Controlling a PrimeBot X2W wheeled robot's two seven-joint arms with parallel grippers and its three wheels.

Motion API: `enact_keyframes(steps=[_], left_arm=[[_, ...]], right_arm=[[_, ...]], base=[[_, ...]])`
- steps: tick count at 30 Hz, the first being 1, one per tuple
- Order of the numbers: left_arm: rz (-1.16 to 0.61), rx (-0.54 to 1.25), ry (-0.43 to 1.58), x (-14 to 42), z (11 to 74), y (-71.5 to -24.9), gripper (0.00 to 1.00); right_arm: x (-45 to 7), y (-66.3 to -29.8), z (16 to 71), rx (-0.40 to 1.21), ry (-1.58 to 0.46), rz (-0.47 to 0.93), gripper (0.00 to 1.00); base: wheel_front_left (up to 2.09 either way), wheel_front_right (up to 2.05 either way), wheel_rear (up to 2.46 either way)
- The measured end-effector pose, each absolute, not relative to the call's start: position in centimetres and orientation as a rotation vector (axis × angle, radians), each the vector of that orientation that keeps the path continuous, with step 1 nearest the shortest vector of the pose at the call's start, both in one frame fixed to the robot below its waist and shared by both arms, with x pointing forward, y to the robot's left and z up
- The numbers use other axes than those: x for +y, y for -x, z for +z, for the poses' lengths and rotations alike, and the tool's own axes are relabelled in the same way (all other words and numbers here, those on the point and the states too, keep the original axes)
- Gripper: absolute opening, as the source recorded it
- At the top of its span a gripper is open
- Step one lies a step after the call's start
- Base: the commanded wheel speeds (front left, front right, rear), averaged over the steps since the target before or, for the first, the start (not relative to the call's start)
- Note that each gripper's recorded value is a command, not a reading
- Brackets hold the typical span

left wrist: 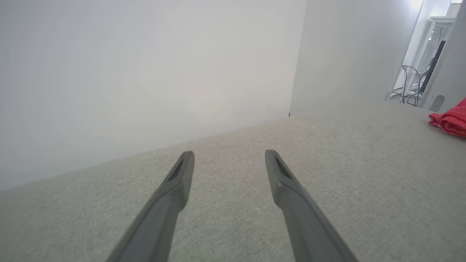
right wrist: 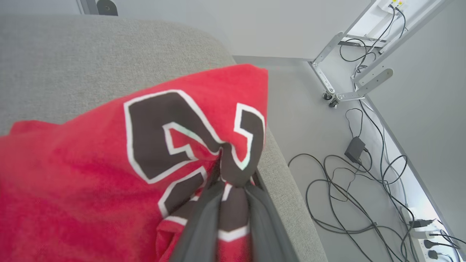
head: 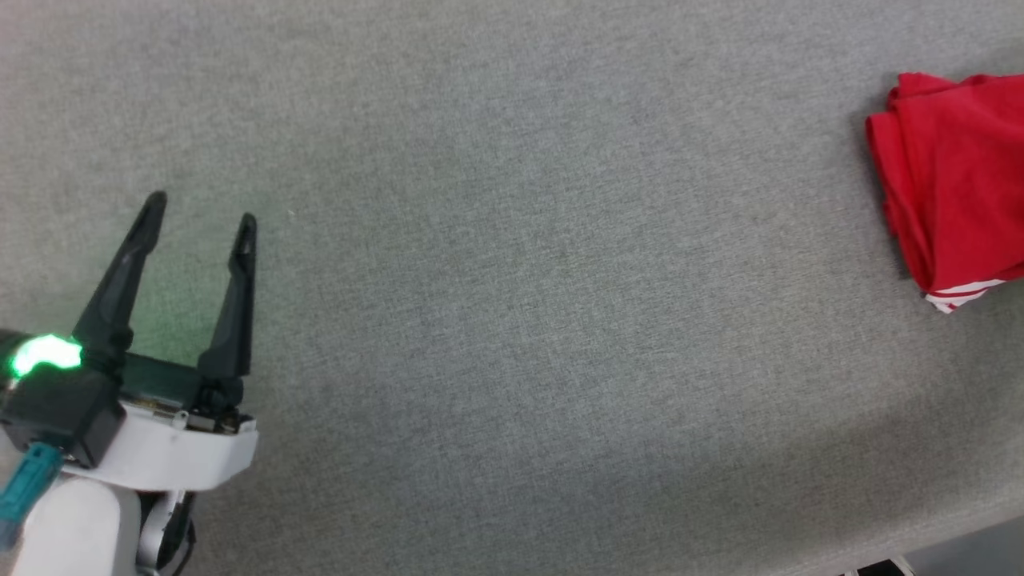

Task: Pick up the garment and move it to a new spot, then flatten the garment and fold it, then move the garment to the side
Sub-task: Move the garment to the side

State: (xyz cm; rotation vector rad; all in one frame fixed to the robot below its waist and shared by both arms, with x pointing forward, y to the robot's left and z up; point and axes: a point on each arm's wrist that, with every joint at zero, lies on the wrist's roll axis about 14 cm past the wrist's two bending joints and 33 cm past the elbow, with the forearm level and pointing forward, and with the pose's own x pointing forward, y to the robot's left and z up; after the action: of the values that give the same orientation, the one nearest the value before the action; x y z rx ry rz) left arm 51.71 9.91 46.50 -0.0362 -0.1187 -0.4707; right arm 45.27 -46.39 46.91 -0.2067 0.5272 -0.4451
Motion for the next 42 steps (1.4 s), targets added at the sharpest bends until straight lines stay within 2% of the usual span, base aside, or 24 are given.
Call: enact_keyframes(steps=[11, 12, 13, 15, 28, 35, 42], left_arm=[[-0.493, -0.138, -0.004, 10.0, 46.4, -51.9, 1.00], [-0.491, -0.134, -0.005, 10.1, 46.3, -51.9, 1.00], [-0.485, -0.129, -0.004, 10.2, 46.2, -51.9, 1.00], [-0.479, -0.123, -0.004, 10.3, 46.0, -52.0, 1.00], [-0.411, -0.071, -0.010, 11.2, 46.0, -50.8, 1.00], [-0.342, -0.100, -0.032, 12.7, 48.4, -49.1, 1.00], [-0.204, -0.092, 0.010, 16.7, 49.7, -46.4, 1.00]], right_arm=[[-46.9, -46.1, 44.0, 0.602, 0.304, -0.462, 0.00], [-46.8, -46.1, 43.8, 0.605, 0.303, -0.461, 0.16], [-46.8, -46.1, 43.7, 0.604, 0.298, -0.462, 0.37], [-46.7, -46.1, 43.6, 0.602, 0.297, -0.464, 1.00], [-45.4, -47.4, 48.1, 0.464, 0.340, -0.413, 1.00], [-39.5, -48.9, 48.5, 0.391, 0.298, -0.263, 1.00], [-31.0, -49.7, 48.6, 0.285, 0.205, -0.074, 1.00]], base=[[0.00, 0.00, 0.00], [0.00, 0.00, 0.00], [0.00, 0.00, 0.00], [0.00, 0.00, 0.00], [0.00, 0.00, 0.00], [0.00, 0.00, 0.00], [0.00, 0.00, 0.00]])
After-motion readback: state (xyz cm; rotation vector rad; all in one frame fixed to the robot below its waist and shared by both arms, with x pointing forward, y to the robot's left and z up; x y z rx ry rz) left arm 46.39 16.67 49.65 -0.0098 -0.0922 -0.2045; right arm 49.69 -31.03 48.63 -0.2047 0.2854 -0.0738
